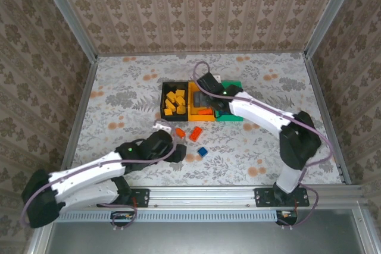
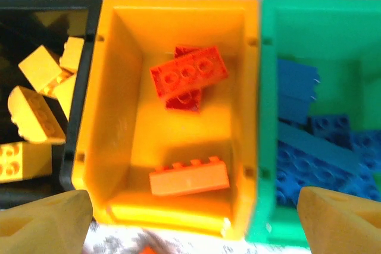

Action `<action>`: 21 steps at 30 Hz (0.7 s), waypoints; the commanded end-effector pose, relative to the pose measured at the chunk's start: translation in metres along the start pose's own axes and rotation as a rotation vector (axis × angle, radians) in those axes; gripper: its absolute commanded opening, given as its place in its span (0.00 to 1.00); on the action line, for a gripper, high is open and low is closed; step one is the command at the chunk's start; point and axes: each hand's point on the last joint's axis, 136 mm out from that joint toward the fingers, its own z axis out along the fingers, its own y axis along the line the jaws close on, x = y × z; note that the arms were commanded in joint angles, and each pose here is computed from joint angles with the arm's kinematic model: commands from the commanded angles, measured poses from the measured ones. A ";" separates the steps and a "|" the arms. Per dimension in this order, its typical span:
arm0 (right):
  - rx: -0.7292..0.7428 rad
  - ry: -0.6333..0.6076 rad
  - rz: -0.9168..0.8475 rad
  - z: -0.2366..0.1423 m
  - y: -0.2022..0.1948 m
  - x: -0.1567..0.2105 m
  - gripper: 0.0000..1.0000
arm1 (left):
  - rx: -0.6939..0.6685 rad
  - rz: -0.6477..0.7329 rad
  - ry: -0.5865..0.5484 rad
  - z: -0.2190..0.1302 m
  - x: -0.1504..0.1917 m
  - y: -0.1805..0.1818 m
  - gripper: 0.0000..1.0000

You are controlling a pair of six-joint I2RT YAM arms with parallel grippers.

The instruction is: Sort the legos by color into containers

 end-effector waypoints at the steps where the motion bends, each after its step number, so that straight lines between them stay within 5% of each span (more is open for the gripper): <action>1: -0.020 -0.021 0.041 -0.016 -0.013 0.012 0.91 | 0.126 0.127 0.040 0.009 -0.008 -0.049 0.99; 13: 0.021 -0.035 0.115 -0.045 -0.073 0.053 0.92 | 0.032 0.416 0.210 0.071 0.007 -0.086 0.84; 21: 0.031 -0.059 0.147 -0.054 -0.089 0.055 0.92 | -0.003 0.474 0.271 0.092 0.013 -0.087 0.72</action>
